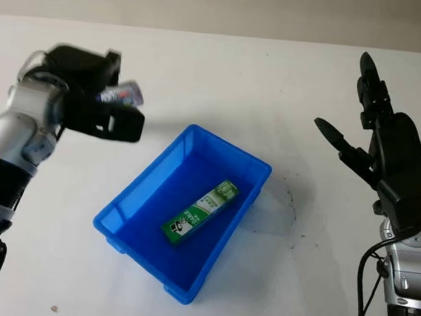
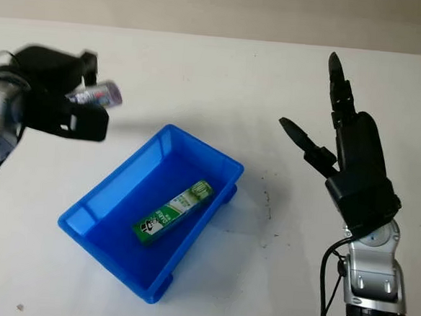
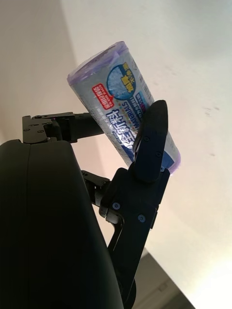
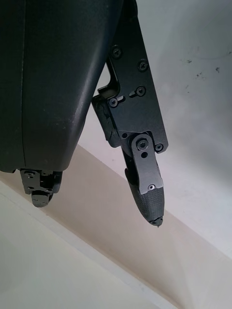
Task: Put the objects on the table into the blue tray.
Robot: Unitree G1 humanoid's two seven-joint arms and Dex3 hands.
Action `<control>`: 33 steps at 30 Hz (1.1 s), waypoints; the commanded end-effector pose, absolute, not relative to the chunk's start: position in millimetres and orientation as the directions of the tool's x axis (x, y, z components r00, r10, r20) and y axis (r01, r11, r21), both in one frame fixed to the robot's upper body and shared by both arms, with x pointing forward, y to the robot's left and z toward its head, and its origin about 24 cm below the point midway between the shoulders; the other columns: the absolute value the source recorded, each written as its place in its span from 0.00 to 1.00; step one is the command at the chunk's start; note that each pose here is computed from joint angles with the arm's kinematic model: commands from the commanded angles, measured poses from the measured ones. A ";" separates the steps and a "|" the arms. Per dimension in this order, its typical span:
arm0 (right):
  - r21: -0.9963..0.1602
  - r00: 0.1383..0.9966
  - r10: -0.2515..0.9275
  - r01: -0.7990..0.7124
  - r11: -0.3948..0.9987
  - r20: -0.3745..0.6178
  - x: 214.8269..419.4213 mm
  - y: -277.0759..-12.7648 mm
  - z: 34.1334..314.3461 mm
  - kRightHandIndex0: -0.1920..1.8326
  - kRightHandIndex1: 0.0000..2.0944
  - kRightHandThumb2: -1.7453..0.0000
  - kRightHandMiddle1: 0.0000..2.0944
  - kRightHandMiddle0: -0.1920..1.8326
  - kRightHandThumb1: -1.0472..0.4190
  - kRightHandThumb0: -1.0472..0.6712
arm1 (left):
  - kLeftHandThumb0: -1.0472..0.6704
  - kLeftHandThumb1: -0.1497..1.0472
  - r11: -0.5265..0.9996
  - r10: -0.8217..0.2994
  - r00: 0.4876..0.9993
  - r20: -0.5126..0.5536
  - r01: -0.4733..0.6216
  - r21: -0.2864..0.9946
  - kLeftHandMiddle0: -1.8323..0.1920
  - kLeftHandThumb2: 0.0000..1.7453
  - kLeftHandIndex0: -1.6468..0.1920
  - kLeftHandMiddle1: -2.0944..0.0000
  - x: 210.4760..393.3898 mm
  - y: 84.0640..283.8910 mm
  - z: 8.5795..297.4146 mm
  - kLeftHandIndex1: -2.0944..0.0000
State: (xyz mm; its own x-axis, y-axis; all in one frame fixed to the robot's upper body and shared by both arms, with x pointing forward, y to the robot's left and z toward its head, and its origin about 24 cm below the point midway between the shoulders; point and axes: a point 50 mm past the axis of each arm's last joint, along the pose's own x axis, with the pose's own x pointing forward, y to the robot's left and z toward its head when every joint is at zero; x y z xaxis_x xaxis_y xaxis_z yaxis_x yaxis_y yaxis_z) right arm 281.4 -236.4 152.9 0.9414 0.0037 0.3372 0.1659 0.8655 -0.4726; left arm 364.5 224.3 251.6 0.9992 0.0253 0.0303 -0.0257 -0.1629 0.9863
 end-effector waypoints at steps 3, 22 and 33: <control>-0.479 0.942 0.007 0.164 0.862 0.335 280.5 -238.8 151.7 0.09 0.02 0.91 0.02 0.09 0.00 0.25 | 0.38 1.00 -0.113 -0.003 0.991 0.137 -0.137 0.984 0.58 0.15 0.73 0.00 353.3 221.8 283.6 0.10; -0.487 0.945 0.007 0.162 0.858 0.327 282.4 -237.3 150.3 0.09 0.03 0.91 0.03 0.09 0.00 0.23 | 0.39 1.00 0.233 -0.479 0.877 0.045 0.078 0.969 0.49 0.19 0.54 0.00 257.8 184.9 305.3 0.00; -0.482 0.944 0.010 0.159 0.862 0.330 282.9 -235.3 150.8 0.09 0.02 0.91 0.03 0.09 0.00 0.24 | 0.38 1.00 0.059 -0.573 0.798 -0.189 0.270 0.961 0.31 0.22 0.58 0.00 240.7 152.1 255.6 0.00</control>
